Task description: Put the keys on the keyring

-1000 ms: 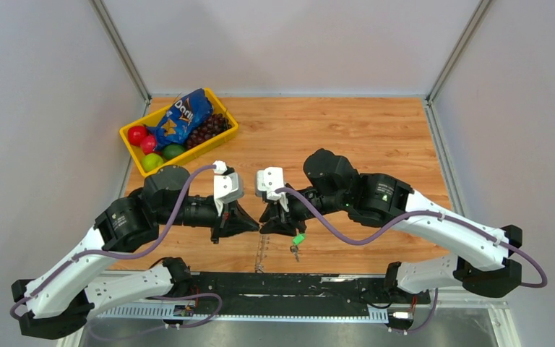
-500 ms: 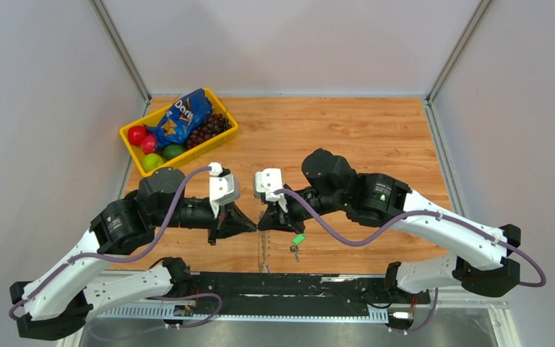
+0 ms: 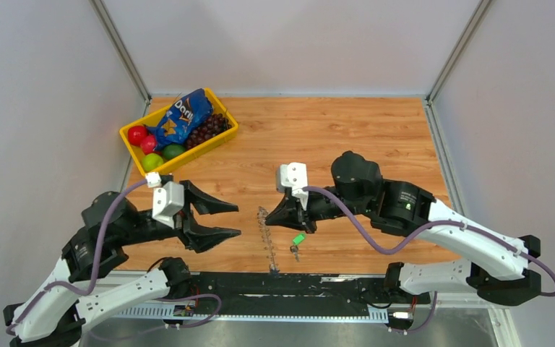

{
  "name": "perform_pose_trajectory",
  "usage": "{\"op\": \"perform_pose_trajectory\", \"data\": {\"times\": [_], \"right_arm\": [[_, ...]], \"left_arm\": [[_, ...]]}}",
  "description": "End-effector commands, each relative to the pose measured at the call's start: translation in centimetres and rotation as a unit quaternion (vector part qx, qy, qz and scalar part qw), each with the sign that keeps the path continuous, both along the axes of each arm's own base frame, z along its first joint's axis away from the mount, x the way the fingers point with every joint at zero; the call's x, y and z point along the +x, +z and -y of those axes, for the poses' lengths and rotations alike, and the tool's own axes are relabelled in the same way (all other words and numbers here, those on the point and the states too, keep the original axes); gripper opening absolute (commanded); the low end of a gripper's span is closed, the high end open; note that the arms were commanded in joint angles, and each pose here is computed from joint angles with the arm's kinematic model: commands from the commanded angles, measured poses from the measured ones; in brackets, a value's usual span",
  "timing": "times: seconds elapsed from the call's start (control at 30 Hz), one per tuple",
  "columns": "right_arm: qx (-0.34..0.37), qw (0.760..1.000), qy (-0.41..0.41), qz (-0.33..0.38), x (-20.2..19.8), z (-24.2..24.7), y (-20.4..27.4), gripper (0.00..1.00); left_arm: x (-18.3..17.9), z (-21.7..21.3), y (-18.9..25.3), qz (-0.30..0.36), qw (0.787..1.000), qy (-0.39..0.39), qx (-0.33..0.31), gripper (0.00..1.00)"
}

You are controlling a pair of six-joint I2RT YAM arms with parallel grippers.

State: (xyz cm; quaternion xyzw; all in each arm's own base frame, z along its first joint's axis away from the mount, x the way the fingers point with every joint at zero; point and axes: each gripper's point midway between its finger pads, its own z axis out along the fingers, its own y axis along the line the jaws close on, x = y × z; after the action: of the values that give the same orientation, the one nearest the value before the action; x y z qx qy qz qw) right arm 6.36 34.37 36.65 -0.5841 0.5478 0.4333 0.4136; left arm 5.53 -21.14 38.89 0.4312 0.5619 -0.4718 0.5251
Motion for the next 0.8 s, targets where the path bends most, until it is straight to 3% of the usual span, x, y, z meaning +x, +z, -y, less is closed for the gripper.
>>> {"op": "perform_pose_trajectory", "data": {"times": [0.0,0.33,0.77], "right_arm": [[0.119,0.993,-0.02,0.009,-0.2,0.5,5.9,0.0],[0.249,0.968,-0.006,0.016,-1.6,2.4,9.9,0.0],[0.241,0.956,0.167,0.026,-6.7,3.1,10.7,0.0]], "left_arm": [[0.3,-0.4,3.1,0.027,0.996,0.019,-0.085,0.63],[1.0,0.1,3.1,0.01,0.99,0.03,-0.14,0.65],[-0.6,0.6,3.6,0.027,0.986,-0.019,-0.165,0.66]]}}
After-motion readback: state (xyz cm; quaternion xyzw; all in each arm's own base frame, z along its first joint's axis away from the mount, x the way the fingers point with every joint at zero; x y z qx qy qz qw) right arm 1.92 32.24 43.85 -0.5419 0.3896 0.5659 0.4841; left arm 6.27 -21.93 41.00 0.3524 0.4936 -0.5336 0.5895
